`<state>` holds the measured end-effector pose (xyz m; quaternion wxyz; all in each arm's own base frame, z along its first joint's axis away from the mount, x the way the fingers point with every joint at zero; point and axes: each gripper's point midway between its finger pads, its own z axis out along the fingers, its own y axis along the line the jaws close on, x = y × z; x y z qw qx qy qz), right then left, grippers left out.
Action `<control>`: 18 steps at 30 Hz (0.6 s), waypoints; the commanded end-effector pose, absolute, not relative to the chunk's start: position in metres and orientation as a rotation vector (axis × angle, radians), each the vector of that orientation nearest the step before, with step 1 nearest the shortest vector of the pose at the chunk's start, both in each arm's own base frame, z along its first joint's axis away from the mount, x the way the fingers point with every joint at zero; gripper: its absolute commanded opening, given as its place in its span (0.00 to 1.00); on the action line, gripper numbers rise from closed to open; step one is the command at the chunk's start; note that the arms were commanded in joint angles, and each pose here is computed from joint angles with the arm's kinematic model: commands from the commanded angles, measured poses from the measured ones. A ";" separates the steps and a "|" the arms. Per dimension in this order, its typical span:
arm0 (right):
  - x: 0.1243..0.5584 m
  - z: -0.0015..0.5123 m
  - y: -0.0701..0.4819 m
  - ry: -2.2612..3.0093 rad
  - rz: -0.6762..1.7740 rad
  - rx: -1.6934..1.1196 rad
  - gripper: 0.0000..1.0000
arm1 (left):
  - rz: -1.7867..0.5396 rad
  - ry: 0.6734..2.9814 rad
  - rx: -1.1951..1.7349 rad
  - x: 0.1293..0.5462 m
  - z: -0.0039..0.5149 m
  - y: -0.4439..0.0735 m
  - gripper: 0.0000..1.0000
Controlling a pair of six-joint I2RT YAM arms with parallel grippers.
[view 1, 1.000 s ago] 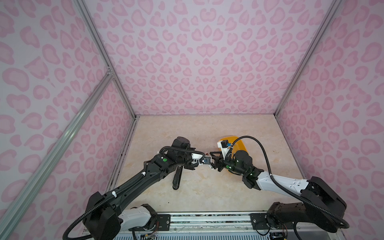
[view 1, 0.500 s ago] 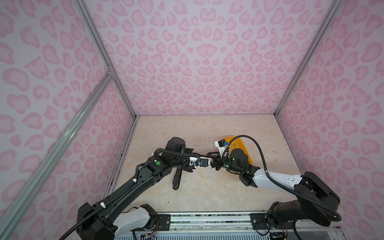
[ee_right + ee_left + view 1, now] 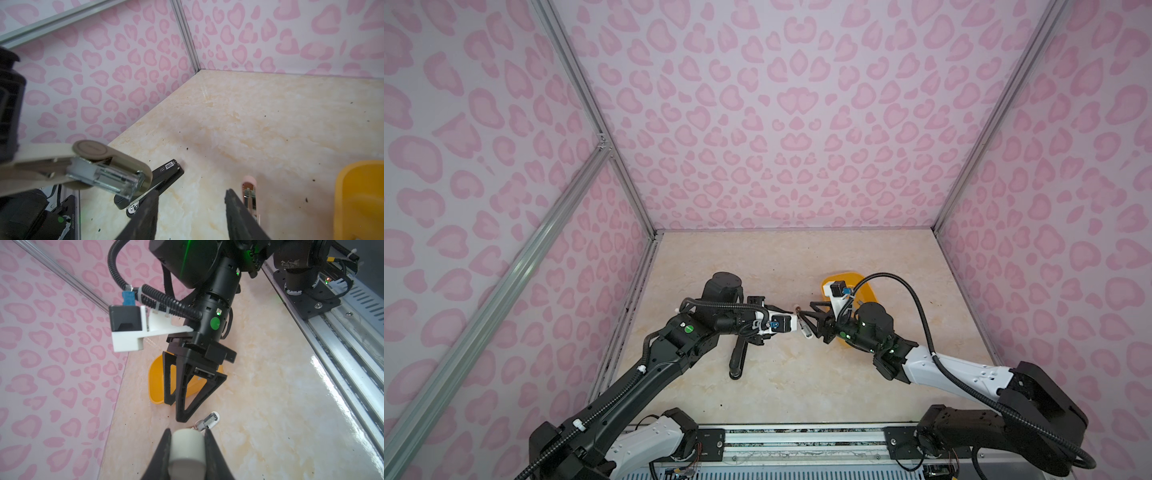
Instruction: Load the staples into the stapler
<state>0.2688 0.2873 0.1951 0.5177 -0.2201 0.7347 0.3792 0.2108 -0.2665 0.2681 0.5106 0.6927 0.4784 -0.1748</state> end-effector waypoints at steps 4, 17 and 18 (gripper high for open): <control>0.235 0.233 0.280 1.409 0.719 -0.653 0.65 | -0.538 1.080 1.685 0.197 0.275 -0.269 0.04; 0.191 0.220 0.324 1.324 0.756 -0.954 0.73 | -0.625 0.962 1.773 0.165 0.266 -0.273 0.04; 0.190 0.220 0.324 1.322 0.755 -0.956 0.74 | -0.630 0.956 1.781 0.163 0.264 -0.274 0.04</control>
